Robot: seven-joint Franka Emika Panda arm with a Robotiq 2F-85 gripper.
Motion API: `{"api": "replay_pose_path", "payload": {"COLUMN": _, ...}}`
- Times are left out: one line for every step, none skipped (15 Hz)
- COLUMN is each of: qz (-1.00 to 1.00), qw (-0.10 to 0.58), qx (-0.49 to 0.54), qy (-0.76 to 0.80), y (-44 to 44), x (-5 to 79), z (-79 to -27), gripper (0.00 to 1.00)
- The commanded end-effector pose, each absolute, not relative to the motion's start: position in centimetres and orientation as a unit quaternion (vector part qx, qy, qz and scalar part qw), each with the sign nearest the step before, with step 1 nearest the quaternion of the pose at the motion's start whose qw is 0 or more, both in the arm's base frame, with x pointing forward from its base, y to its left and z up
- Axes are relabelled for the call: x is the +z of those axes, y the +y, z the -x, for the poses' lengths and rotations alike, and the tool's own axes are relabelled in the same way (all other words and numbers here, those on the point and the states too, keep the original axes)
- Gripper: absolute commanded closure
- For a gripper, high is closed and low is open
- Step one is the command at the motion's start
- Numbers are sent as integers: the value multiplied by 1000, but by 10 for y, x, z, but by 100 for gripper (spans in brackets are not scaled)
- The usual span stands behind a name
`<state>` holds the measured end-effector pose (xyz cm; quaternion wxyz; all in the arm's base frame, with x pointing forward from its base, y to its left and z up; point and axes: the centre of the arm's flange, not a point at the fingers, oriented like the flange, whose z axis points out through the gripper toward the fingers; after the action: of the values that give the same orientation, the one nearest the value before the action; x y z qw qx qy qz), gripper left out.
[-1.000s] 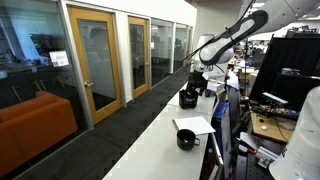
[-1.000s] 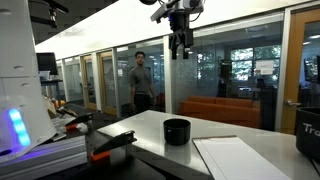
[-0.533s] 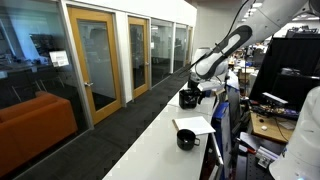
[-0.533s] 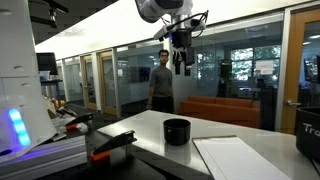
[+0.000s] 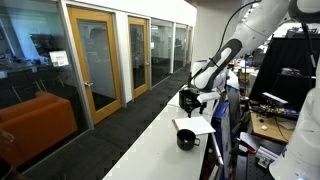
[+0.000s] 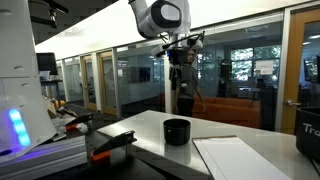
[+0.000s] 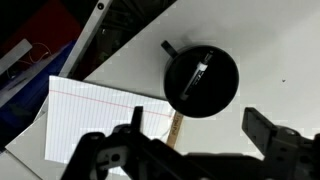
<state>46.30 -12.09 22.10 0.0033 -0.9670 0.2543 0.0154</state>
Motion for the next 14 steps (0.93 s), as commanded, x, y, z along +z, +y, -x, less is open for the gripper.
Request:
{"api": "replay_pose_path", "payload": {"qz": 966, "qw": -1, "qx": 9, "qy": 259, "y": -111, "x": 209, "z": -468, "gripper": 0}}
{"api": "replay_pose_path", "payload": {"qz": 966, "qw": -2, "qx": 8, "qy": 259, "y": -109, "x": 207, "z": -470, "gripper": 0}}
{"api": "replay_pose_path", "payload": {"qz": 966, "qw": -2, "qx": 8, "qy": 259, "y": -106, "x": 203, "z": -472, "gripper": 0}}
{"api": "replay_pose_path", "payload": {"qz": 966, "qw": -3, "qx": 9, "qy": 258, "y": -104, "x": 200, "z": -473, "gripper": 0}}
{"api": "replay_pose_path", "payload": {"qz": 966, "qw": -8, "qx": 16, "qy": 260, "y": -102, "x": 201, "z": -473, "gripper": 0}}
{"api": "replay_pose_path", "payload": {"qz": 966, "qw": -9, "qx": 21, "qy": 259, "y": -102, "x": 206, "z": -470, "gripper": 0}}
{"api": "replay_pose_path", "payload": {"qz": 967, "qw": -2, "qx": 20, "qy": 255, "y": -102, "x": 202, "z": -467, "gripper": 0}}
{"api": "replay_pose_path", "payload": {"qz": 966, "qw": -2, "qx": 20, "qy": 256, "y": -101, "x": 203, "z": -468, "gripper": 0}}
{"api": "replay_pose_path", "payload": {"qz": 966, "qw": -2, "qx": 19, "qy": 256, "y": -102, "x": 203, "z": -468, "gripper": 0}}
{"api": "replay_pose_path", "payload": {"qz": 966, "qw": -2, "qx": 19, "qy": 257, "y": -102, "x": 203, "z": -468, "gripper": 0}}
{"api": "replay_pose_path", "payload": {"qz": 966, "qw": -2, "qx": 19, "qy": 257, "y": -102, "x": 203, "z": -468, "gripper": 0}}
{"api": "replay_pose_path", "payload": {"qz": 966, "qw": -2, "qx": 19, "qy": 257, "y": -102, "x": 203, "z": -468, "gripper": 0}}
{"api": "replay_pose_path", "payload": {"qz": 966, "qw": -2, "qx": 19, "qy": 257, "y": -102, "x": 203, "z": -468, "gripper": 0}}
{"api": "replay_pose_path", "payload": {"qz": 966, "qw": -2, "qx": 19, "qy": 257, "y": -102, "x": 203, "z": -468, "gripper": 0}}
